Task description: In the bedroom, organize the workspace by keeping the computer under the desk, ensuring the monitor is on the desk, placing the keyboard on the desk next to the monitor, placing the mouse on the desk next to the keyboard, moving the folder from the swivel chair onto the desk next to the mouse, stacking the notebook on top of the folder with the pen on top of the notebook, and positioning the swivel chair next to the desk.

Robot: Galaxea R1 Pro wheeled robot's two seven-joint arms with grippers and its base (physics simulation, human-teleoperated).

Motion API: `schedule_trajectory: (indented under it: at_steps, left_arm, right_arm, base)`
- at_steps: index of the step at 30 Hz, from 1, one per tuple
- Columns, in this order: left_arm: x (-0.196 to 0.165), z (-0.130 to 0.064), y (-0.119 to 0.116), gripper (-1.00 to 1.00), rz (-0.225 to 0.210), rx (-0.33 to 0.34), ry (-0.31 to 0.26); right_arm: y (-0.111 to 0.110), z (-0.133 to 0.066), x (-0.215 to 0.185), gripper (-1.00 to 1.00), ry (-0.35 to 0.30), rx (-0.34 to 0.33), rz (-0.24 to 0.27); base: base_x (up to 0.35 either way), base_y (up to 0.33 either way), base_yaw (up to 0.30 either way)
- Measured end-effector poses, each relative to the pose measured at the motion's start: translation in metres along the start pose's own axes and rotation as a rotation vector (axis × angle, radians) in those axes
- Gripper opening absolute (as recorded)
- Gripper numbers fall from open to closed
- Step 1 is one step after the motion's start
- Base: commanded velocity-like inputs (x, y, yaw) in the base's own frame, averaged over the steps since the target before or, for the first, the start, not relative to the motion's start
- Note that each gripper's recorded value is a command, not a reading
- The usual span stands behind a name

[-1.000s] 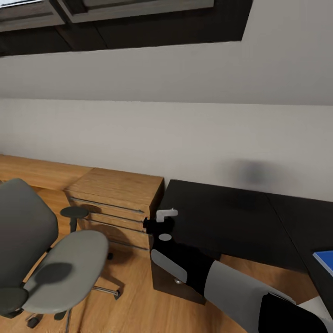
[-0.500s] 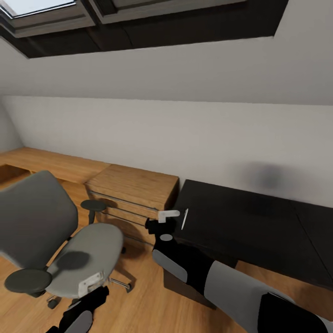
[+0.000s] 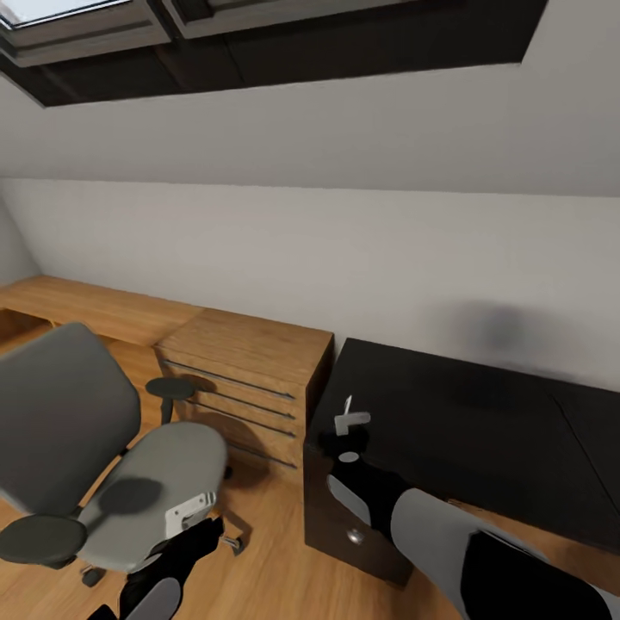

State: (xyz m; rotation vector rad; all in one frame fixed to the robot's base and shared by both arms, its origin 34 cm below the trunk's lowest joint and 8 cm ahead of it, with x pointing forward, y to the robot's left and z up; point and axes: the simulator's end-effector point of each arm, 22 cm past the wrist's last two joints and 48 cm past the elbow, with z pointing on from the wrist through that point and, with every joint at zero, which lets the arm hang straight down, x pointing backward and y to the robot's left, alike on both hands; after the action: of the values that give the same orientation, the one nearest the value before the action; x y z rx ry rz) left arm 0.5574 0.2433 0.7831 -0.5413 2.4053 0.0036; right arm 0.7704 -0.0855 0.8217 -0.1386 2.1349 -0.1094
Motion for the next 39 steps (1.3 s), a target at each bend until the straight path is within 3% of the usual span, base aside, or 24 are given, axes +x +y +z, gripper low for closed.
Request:
schedule_trajectory:
  at_steps: [4,5,12,13,22,30,35,39]
  left_arm:
    - [0.004,-0.003,-0.007,1.0,0.013,0.015,0.003]
    - [0.007,-0.005,-0.011,1.0,0.024,0.026,0.005]
    - [0.008,-0.006,-0.012,1.0,0.026,0.029,0.005]
    - [0.007,-0.006,-0.013,1.0,0.026,0.031,0.004]
    - [0.006,-0.007,-0.015,1.0,0.025,0.036,0.002]
    - [-0.001,-0.015,-0.026,1.0,0.015,0.068,-0.011]
    - [0.005,-0.019,-0.038,1.0,0.022,0.088,-0.006]
    - [0.006,-0.019,-0.038,1.0,0.022,0.089,-0.005]
  right_arm:
    - [-0.009,0.002,0.005,1.0,0.01,0.018,-0.007]
    - [-0.019,0.006,0.006,1.0,0.018,0.041,-0.015]
    - [-0.028,0.008,0.006,1.0,0.031,0.059,-0.016]
    - [-0.03,0.009,0.013,1.0,0.074,0.062,-0.014]
    - [-0.032,0.007,0.03,1.0,0.178,0.067,0.029]
    - [-0.026,0.006,0.026,1.0,0.182,0.053,0.048]
    - [-0.021,0.007,0.011,1.0,0.158,0.038,0.093]
    - [-0.022,0.008,0.013,1.0,0.158,0.036,0.091]
  base:
    - [0.323,0.0,0.0]
    - [0.325,0.0,0.0]
    - [0.28,0.032,0.0]
    - [0.292,0.167,0.0]
    - [0.091,0.102,0.0]
    - [0.003,0.005,0.0]
    - [0.0,0.0,0.0]
    - [0.0,0.0,0.0]
